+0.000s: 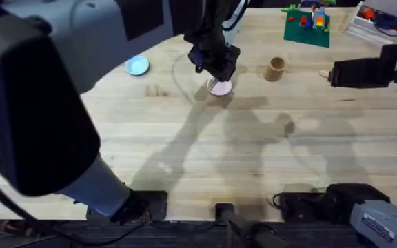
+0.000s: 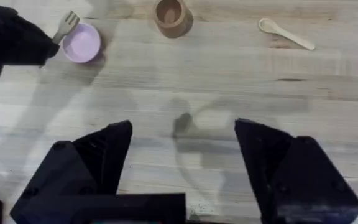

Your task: Pick up a utensil and set it on the pink plate, then put the other utensil in the container.

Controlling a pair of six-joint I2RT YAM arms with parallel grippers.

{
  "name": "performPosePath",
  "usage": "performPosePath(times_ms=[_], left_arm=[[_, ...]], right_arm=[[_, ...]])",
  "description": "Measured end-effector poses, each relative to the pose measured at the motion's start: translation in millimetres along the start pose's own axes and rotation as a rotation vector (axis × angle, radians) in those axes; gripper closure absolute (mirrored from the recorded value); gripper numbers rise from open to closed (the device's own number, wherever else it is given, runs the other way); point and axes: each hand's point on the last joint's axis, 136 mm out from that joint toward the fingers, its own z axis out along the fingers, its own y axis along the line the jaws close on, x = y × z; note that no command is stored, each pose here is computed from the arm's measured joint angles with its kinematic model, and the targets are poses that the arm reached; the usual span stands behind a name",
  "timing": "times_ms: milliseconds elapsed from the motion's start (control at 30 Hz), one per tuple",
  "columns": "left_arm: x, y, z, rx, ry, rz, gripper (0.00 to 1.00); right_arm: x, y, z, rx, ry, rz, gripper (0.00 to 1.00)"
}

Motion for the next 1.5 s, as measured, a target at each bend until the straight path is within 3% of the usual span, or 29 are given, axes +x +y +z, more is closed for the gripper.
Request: performPosePath(times_ms=[133,433,1300,1500], left_arm=[[-0.3,1.6,11.0,0.004,0.025,-0.015,0.960],[-26.9,0.3,22.1,0.017,0.020,-0.024,0.960],[-3.9,12.5,65.2,0.014,0.154,-0.057,0.955],[-4.5,12.5,65.1,0.014,0.152,-0.056,0.876]], right_arm=[[0.1,0.0,0.1,0.000,0.001,0.000,0.008],[0.0,0.0,0.1,0.000,0.000,0.000,0.006],[0.0,-0.1,0.0,0.000,0.000,0.000,0.007],[0.1,0.0,0.1,0.000,0.001,0.000,0.007]])
